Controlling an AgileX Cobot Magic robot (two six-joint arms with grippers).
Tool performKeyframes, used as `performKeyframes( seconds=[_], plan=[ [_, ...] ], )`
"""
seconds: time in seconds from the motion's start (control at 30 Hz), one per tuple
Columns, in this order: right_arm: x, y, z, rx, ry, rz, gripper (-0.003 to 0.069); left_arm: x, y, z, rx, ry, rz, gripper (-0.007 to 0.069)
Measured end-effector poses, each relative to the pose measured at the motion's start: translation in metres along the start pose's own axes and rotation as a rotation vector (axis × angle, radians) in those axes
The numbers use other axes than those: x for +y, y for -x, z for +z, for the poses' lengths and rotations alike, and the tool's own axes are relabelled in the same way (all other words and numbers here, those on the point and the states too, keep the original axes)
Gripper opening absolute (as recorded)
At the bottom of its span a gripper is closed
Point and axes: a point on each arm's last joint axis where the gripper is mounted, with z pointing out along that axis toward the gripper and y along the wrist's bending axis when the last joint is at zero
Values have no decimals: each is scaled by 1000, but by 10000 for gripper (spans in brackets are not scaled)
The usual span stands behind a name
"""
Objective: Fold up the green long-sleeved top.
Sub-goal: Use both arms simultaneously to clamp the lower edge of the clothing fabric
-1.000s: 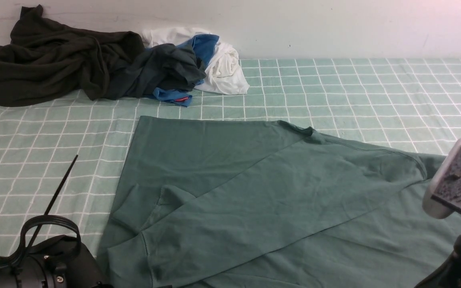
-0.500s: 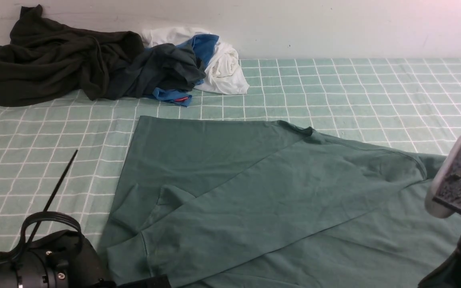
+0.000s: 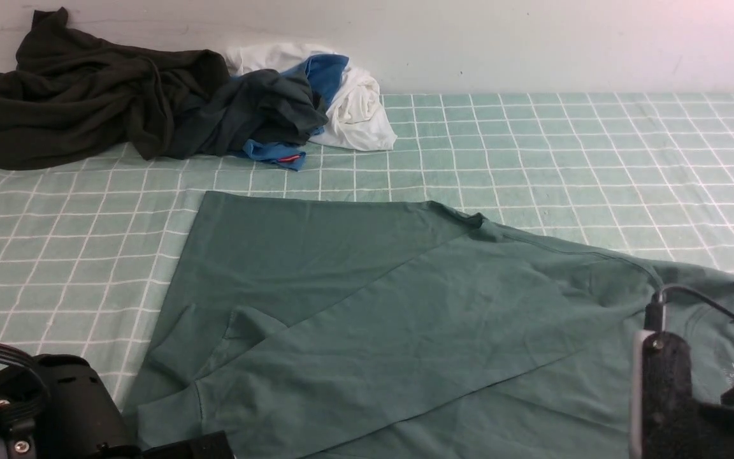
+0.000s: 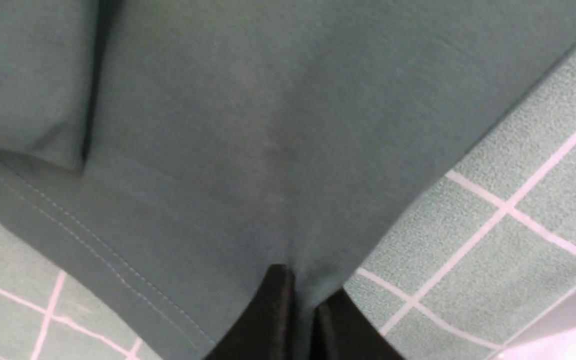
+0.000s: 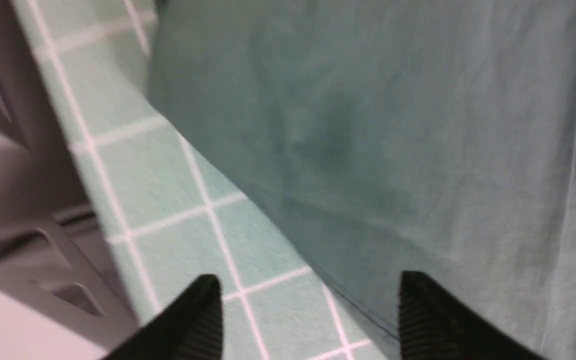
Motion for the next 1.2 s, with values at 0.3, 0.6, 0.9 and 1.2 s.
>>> performKeyframes(
  seconds=[0.3,0.6,0.9,1.2],
  plan=[
    [-14,-11,57,181,-91,-191,567,-1,2,0,-18,-10,-8,6],
    [-22,-9,83,262,-85,-282,488,-1,2,0,-22,-13,-11,6],
    [-24,-9,73,244,-121,-288,83,-1,4,0,-44,-11,-12,6],
    [-62,20,16,111,-223,-109,1,47,16,-42,-130,19,-147,11]
  ],
)
